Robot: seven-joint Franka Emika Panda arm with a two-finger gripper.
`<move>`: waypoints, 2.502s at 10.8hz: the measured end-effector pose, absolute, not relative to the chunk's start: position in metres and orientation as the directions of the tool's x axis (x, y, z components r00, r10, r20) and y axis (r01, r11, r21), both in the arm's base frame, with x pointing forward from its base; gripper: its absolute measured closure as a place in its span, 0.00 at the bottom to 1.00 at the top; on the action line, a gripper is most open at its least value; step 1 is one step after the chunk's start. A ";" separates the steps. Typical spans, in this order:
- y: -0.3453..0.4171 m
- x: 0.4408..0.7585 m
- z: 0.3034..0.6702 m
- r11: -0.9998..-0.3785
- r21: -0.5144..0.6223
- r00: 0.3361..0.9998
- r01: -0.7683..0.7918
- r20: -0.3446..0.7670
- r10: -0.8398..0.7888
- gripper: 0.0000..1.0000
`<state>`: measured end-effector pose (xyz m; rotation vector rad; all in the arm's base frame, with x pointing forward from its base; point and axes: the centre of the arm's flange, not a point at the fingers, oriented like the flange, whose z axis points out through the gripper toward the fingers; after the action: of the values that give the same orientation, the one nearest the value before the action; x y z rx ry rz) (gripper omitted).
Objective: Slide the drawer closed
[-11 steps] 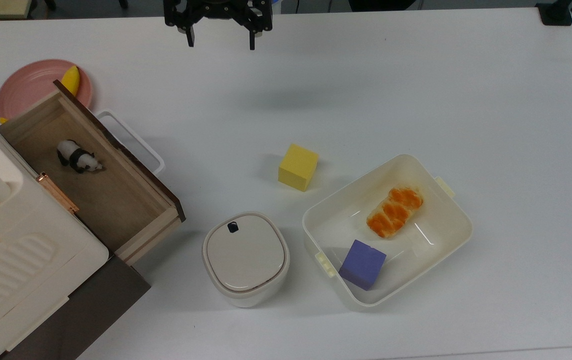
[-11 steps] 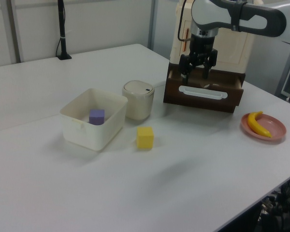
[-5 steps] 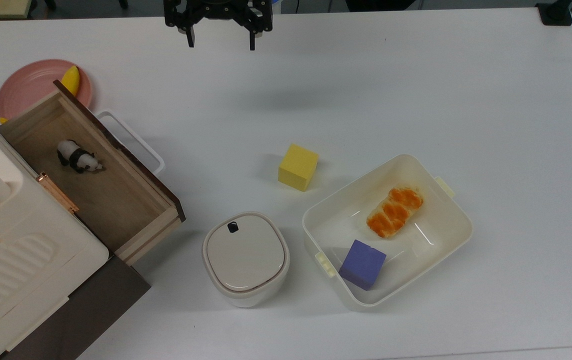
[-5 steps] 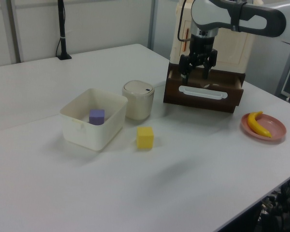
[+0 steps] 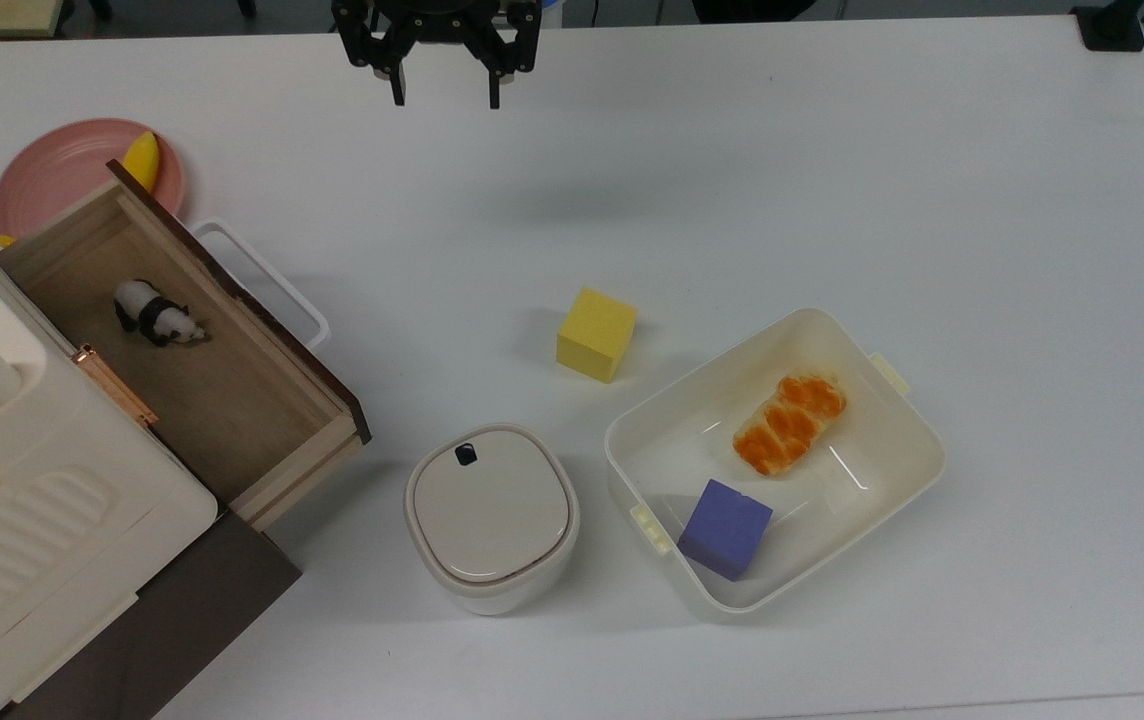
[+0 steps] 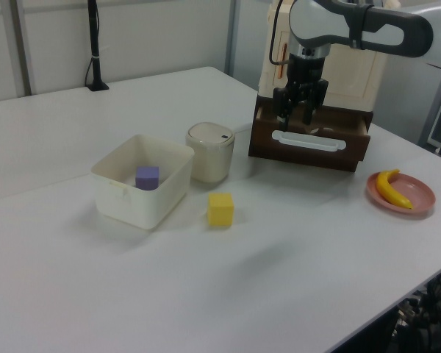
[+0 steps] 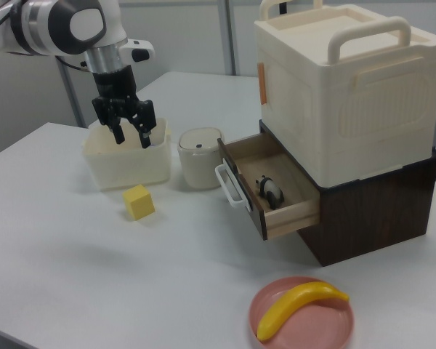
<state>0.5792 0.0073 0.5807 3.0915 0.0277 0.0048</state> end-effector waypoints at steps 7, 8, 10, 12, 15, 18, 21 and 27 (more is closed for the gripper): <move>0.009 0.580 0.580 -0.998 0.050 0.999 0.034 0.000 0.034 0.99; 0.009 0.580 0.580 -0.998 0.050 0.999 0.035 0.000 0.035 0.99; 0.009 0.580 0.579 -0.998 0.050 0.999 0.038 -0.001 0.038 0.99; 0.009 0.580 0.579 -0.998 0.050 0.999 0.039 -0.001 0.039 0.99; 0.009 0.580 0.579 -0.998 0.050 0.999 0.039 -0.002 0.039 0.99; 0.005 0.584 0.569 -0.998 0.049 0.999 0.031 -0.019 0.031 0.99; -0.018 0.598 0.543 -0.998 0.050 0.999 -0.028 -0.040 -0.031 0.99; -0.090 0.618 0.492 -0.982 0.050 0.981 -0.184 -0.059 -0.186 0.99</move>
<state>0.6185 -0.0903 0.4920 3.0827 -0.2879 -0.0975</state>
